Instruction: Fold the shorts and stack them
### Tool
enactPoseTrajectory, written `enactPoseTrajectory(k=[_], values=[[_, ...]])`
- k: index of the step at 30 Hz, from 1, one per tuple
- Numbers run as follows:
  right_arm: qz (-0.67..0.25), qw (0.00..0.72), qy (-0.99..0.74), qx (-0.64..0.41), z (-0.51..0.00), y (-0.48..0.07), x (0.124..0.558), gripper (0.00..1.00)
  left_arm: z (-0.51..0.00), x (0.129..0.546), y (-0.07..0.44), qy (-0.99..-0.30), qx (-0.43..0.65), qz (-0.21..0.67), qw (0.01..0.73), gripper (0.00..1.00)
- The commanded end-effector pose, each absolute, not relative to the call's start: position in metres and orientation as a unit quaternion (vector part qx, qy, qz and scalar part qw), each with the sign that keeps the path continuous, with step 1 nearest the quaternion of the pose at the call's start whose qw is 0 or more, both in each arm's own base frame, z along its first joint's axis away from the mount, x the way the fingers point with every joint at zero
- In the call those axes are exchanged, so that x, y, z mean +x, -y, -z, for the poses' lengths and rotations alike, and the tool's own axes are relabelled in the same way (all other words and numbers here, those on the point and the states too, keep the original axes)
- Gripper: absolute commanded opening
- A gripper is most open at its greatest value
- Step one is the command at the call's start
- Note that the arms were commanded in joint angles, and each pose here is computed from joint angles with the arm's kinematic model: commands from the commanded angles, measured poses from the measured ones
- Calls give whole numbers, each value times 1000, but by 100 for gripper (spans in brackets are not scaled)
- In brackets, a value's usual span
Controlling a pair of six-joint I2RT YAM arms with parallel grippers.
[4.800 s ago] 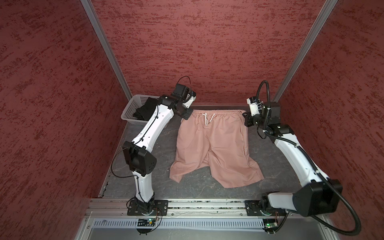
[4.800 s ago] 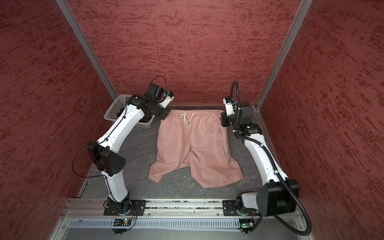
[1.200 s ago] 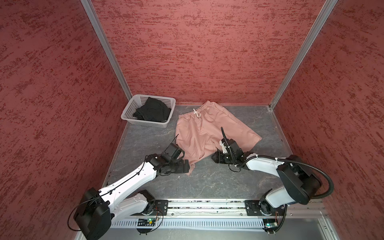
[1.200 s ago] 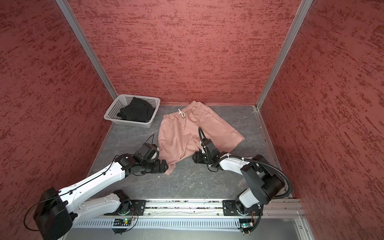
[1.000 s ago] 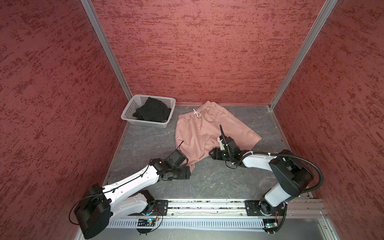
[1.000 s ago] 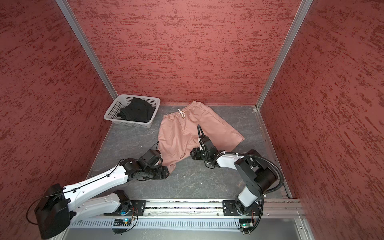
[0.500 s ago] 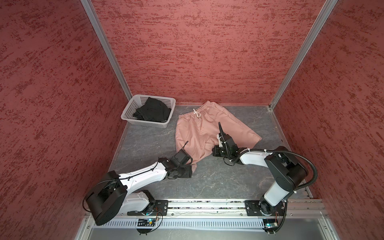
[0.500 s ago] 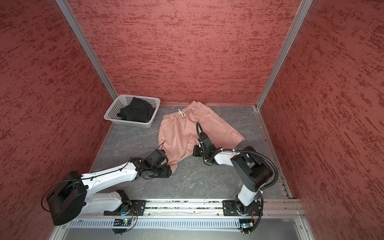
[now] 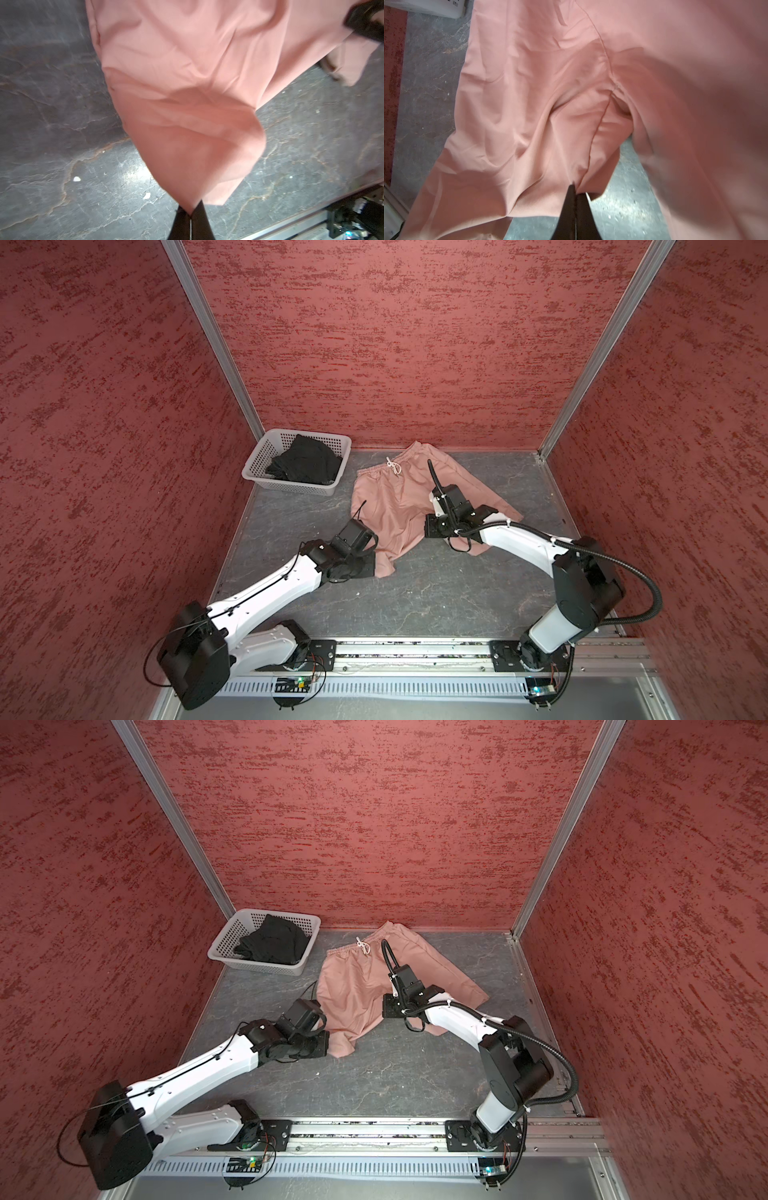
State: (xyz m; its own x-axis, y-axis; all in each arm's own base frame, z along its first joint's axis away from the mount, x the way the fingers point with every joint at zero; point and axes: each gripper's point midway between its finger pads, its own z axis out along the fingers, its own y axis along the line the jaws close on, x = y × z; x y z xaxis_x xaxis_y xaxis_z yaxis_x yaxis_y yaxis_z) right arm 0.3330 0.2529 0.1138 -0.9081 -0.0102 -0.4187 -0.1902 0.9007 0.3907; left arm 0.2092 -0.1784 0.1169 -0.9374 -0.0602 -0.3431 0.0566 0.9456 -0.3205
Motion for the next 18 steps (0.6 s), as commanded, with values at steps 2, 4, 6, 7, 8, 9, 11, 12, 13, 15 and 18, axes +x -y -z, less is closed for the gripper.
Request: enactPoseTrajectory(k=[2,4,6,7,8,9,11,12,13,15,18], values=[[-146,91,-981,-87,-119,-221,283,0,-129,190,156,-981,-12,149,126,0],[-145,78,-982,-92,-120,-220,279,0,-129,188,153,-981,-19,149,119,0],[-165,71,-979,-99,-118,-229,279,8,-125,187,151,-982,-23,150,112,0],[-177,67,-977,-102,-115,-235,280,13,-122,187,151,-983,-24,150,107,0],[-185,62,-975,-104,-110,-240,281,22,-119,186,153,-983,-23,154,102,0],[-190,58,-974,-106,-106,-244,283,29,-116,184,154,-983,-22,155,95,0],[-209,72,-969,-109,-102,-255,291,39,-111,179,153,-985,-25,151,79,8],[-227,89,-963,-116,-105,-264,296,47,-109,177,151,-986,-28,144,77,14],[-253,109,-953,-126,-112,-276,300,52,-108,176,147,-987,-32,137,79,21],[-305,145,-931,-141,-126,-301,305,56,-110,179,144,-986,-38,138,89,27],[-325,169,-920,-142,-130,-311,302,58,-113,181,142,-984,-52,139,95,56]])
